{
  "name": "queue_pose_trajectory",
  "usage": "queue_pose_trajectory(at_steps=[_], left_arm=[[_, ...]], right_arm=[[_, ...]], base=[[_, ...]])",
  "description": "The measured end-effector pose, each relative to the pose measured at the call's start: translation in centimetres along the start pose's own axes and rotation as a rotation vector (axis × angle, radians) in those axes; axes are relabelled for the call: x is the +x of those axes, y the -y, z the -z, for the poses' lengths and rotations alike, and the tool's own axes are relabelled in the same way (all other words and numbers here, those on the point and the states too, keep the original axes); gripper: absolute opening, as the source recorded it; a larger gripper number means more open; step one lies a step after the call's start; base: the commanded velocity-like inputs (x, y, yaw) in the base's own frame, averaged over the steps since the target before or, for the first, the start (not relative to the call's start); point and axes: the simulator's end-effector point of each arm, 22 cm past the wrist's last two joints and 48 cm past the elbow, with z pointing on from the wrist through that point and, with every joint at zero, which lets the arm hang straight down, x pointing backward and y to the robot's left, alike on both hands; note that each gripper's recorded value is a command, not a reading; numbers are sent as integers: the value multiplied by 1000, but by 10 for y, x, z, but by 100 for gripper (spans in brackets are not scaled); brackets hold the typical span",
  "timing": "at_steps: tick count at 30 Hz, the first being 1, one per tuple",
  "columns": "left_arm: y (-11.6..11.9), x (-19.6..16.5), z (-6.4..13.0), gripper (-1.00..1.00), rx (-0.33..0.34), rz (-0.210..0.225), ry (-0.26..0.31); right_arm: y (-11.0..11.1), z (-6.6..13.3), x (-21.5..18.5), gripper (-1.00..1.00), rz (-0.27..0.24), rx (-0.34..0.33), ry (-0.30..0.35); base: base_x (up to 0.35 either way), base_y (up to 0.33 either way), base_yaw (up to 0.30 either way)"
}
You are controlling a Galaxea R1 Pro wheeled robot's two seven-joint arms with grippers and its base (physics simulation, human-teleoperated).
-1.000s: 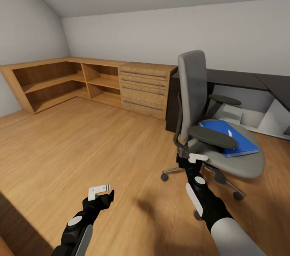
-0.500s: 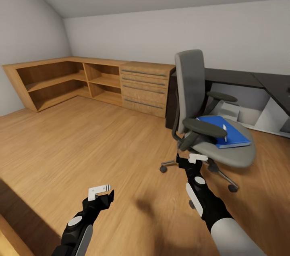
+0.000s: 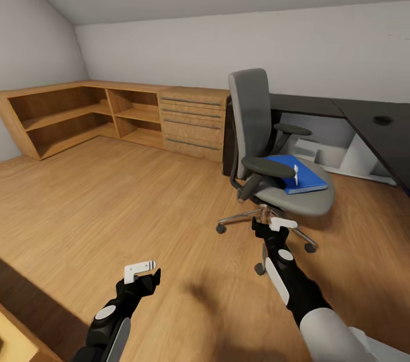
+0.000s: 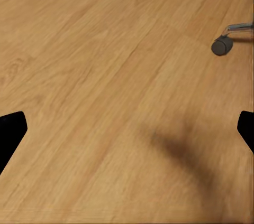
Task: In the bedroom, organize the workspace by keeping the computer under the desk, ensuring the monitor is on the desk, placing the keyboard on the desk next to the monitor, placing the mouse on the desk next to the keyboard, moving the folder from the swivel chair onto the desk next to the mouse, stacking the notebook on top of the folder with the pen on top of the notebook, and positioning the swivel chair next to the desk.
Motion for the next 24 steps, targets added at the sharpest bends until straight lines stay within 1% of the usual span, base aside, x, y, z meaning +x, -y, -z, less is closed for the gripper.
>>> queue_pose_trajectory(at_steps=[2,3,4,9,15,16,18,24], left_arm=[[-1,-1,0,100,-1,1,2],[-1,-2,0,100,-1,1,3],[-1,-2,0,100,-2,2,4],[-2,-2,0,100,-3,3,5],[-2,-2,0,100,-3,3,5],[-2,-2,0,100,-4,2,5],[-2,-2,0,100,-3,2,5],[-2,-2,0,100,-3,1,5]], right_arm=[[9,-1,1,100,-37,18,-6],[19,-2,2,100,-79,41,-13],[25,-3,2,100,-101,54,-16],[51,-4,4,100,-199,111,-27],[68,-4,7,100,-262,147,-33],[75,-4,8,100,-291,164,-35],[83,-3,10,100,-327,182,-37],[88,-3,11,100,-348,193,-39]], base=[[-5,0,-294],[-3,0,-295],[-2,0,-296],[-1,0,-297],[0,0,-298],[0,0,-298],[0,0,-298],[0,0,-298]])
